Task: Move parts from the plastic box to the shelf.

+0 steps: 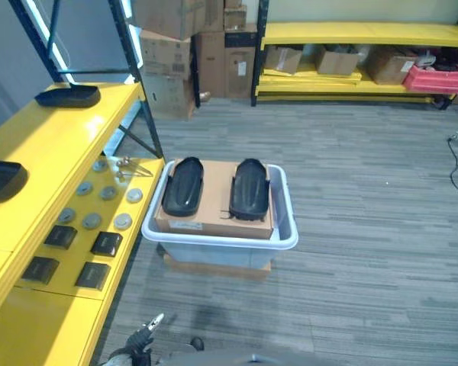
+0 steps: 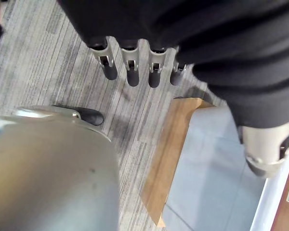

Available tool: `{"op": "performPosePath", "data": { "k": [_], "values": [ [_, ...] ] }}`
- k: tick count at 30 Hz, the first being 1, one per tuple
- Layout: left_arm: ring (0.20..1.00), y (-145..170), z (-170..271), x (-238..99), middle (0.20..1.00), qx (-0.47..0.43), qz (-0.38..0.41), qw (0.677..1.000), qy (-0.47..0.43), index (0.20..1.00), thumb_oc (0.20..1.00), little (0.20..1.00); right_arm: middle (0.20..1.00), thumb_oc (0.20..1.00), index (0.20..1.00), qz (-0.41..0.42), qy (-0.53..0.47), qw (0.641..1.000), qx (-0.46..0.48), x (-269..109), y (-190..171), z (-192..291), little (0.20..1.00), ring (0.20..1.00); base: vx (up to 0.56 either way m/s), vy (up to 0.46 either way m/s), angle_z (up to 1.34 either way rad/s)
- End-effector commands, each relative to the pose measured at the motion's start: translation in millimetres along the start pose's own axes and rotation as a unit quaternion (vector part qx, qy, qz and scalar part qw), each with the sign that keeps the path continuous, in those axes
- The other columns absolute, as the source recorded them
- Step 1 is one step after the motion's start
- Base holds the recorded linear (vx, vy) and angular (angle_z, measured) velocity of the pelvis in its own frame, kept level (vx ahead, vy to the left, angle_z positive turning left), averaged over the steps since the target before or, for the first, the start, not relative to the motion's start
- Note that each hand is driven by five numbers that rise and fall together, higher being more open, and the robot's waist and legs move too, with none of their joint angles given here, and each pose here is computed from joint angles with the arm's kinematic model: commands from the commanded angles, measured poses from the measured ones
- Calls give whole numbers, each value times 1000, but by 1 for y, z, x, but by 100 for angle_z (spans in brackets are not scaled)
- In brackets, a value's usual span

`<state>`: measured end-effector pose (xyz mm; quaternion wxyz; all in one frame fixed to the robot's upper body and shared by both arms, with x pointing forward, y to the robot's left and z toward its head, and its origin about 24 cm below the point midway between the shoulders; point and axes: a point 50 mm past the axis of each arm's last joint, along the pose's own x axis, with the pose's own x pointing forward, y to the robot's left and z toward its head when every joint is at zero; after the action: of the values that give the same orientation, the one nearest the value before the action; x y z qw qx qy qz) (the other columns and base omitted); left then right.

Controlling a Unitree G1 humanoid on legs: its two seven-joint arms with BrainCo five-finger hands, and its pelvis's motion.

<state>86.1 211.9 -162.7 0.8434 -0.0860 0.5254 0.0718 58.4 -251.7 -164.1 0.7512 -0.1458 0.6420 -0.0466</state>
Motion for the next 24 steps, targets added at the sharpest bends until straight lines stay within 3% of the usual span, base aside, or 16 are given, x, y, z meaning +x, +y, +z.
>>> {"op": "performPosePath", "data": {
  "k": [1,11,17,21,24],
  "values": [
    [1000,7,19,3,1000,-53,30,997,-37,1000,1000,1000,1000,1000,1000,-1,13,1000,-3,0,-3,-2,1000,1000,2,-138,30],
    [1000,14,13,1,1000,-57,50,997,-29,1000,1000,1000,1000,1000,1000,-30,25,999,6,-1,-19,-14,1000,1000,210,84,14],
    [1000,16,24,1,1000,-36,39,997,-52,1000,1000,1000,1000,1000,1000,-19,-1,999,33,0,-8,-9,1000,1000,233,107,-54],
    [1000,13,33,2,1000,-6,27,998,-62,1000,1000,1000,1000,1000,1000,-30,-54,995,83,0,-11,18,1000,1000,207,224,3],
    [1000,22,46,1,1000,-14,37,996,-77,1000,1000,1000,1000,1000,1000,-18,-86,993,83,-1,-5,36,1000,1000,58,-315,36]
  ]
}}
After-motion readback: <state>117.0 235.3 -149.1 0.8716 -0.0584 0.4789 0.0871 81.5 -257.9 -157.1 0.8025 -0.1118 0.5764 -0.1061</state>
